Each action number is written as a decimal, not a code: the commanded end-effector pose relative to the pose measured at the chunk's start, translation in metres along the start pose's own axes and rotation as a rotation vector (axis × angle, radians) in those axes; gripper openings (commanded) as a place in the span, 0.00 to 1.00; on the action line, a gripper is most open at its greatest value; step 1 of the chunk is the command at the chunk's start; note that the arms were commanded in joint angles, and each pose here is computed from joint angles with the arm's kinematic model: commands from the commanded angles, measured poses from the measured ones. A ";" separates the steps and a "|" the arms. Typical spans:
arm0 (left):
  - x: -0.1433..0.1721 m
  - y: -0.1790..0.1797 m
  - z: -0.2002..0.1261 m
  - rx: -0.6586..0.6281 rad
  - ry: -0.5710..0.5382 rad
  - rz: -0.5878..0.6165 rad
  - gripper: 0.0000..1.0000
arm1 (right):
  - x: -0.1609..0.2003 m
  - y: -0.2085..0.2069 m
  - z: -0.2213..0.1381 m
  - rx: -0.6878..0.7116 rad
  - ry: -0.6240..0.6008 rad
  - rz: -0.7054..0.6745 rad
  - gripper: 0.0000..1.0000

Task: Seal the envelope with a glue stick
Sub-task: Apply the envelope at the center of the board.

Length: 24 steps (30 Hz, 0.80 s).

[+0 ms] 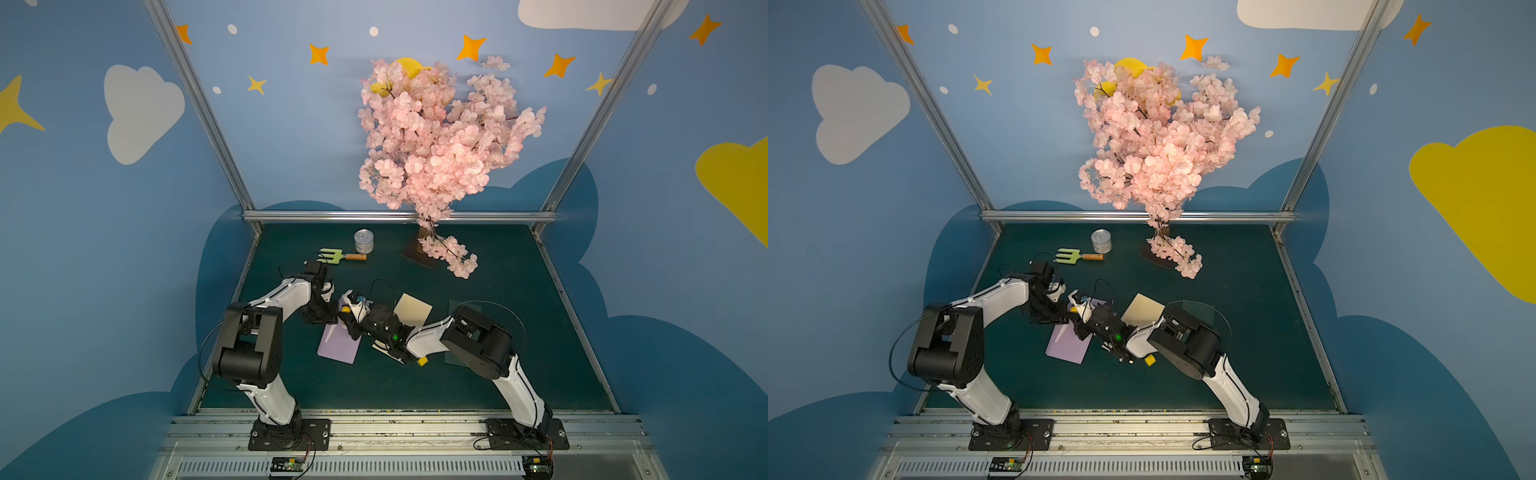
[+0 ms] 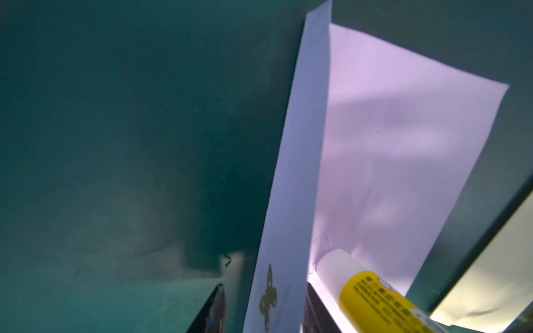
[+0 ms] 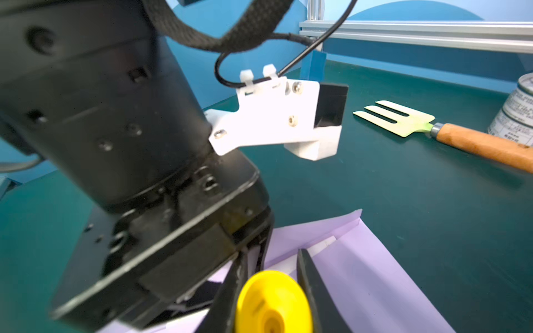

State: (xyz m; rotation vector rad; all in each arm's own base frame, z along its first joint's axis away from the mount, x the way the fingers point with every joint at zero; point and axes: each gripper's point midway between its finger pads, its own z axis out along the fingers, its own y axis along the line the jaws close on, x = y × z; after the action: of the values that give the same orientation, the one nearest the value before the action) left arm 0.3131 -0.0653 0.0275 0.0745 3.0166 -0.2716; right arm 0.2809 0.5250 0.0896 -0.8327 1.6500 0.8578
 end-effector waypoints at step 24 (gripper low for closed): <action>0.015 -0.006 0.018 0.006 0.108 -0.006 0.03 | 0.007 0.009 -0.007 -0.068 0.034 0.170 0.00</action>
State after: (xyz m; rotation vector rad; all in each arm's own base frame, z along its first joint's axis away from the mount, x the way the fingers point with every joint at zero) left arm 0.3099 -0.0656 0.0144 0.0966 3.0745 -0.2132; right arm 0.2714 0.5199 0.0881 -0.7794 1.7105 0.9724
